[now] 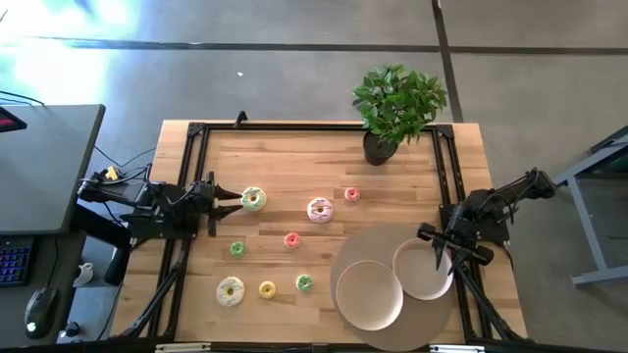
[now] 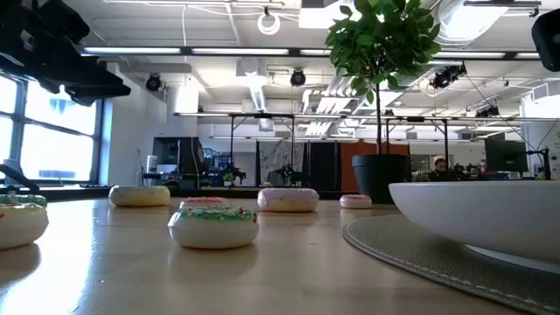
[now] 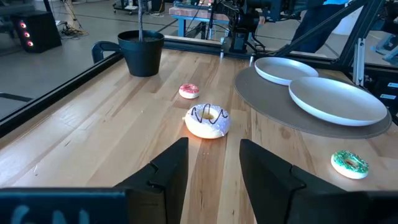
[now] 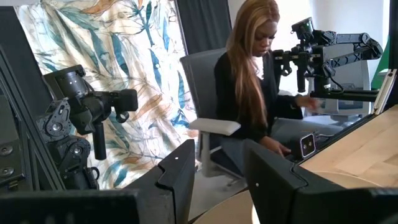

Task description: Pick & Place donuts

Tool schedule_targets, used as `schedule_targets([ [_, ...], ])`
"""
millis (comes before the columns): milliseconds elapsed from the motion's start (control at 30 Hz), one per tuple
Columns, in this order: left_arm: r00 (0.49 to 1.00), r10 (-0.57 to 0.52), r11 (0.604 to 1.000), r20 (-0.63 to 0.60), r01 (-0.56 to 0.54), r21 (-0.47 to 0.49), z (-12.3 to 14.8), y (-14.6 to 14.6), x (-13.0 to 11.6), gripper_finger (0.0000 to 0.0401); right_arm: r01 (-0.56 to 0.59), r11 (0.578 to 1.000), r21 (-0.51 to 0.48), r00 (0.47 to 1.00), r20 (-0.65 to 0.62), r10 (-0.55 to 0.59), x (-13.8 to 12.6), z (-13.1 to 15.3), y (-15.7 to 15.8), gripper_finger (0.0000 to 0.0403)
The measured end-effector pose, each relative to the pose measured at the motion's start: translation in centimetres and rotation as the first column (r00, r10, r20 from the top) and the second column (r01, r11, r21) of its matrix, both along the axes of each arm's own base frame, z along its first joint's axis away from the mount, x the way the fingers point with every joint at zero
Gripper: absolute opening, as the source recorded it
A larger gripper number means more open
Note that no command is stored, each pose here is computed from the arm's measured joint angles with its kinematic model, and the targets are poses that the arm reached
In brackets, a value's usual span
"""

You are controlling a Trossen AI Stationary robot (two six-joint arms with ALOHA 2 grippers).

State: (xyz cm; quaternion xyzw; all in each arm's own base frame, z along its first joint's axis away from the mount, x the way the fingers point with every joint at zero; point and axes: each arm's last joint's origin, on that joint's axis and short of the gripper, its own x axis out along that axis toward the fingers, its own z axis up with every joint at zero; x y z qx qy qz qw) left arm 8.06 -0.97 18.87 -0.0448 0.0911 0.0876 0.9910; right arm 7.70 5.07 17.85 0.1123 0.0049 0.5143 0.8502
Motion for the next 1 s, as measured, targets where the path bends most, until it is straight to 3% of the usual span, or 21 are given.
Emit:
schedule_targets([
  [1000, 1.0, 0.025, 0.999, 0.005, -0.025, 0.029, 0.09, 0.08, 0.0, 0.0142, 0.0, 1.0, 0.0, 1.0, 0.0, 0.0, 0.0, 0.0, 0.0, 0.013],
])
